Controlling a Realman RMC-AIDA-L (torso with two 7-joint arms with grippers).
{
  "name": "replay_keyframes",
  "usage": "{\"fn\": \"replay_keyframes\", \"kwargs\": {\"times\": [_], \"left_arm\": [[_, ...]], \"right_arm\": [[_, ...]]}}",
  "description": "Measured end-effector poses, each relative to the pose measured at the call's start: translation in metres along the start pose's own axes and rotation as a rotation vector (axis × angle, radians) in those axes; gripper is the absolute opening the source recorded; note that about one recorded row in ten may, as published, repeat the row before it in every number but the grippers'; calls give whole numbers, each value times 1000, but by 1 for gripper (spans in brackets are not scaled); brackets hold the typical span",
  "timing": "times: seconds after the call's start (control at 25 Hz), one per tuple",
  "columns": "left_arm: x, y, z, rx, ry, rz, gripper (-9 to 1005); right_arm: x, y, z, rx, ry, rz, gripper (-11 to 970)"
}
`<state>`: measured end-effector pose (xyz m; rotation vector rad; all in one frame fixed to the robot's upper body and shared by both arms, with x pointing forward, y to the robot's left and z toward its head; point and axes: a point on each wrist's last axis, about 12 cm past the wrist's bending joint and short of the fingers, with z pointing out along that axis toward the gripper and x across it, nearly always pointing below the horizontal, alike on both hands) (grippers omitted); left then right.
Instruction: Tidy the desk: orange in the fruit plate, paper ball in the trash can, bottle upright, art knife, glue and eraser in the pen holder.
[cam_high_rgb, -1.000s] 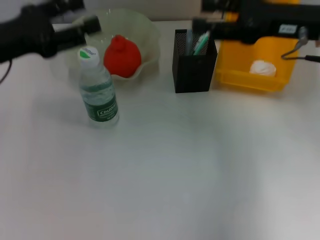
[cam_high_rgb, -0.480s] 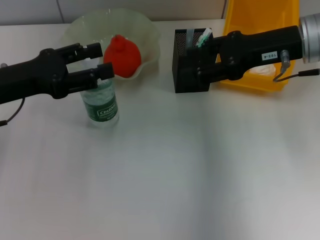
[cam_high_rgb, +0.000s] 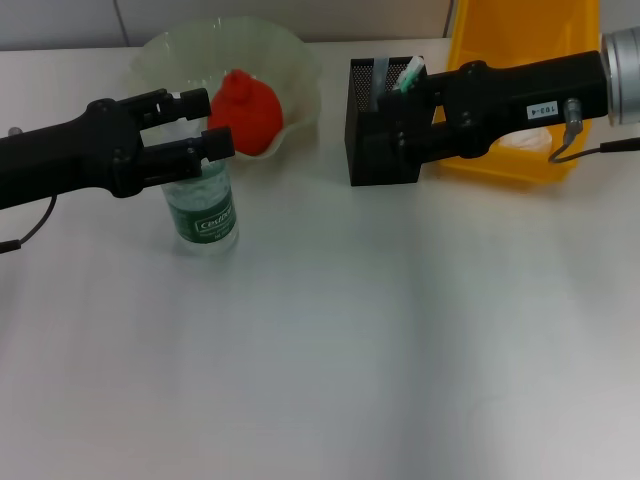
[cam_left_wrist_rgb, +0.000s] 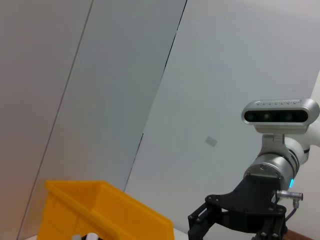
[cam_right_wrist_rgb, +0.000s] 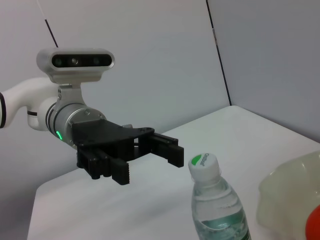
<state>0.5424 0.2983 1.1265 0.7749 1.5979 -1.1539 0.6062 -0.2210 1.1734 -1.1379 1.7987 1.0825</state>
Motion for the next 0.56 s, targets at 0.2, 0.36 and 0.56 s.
{"fn": "replay_keyframes", "kwargs": {"times": [0.2, 0.36, 0.56], "left_arm": [[-1, 1, 0, 0, 2, 0, 750], [-1, 1, -1, -6, 5, -1, 750], [-1, 3, -1, -21, 9, -4, 750]], "right_arm": [[2, 0, 0, 2, -4, 10, 740], [6, 0, 1, 1, -7, 30, 740], [7, 0, 2, 4, -9, 34, 740]]}}
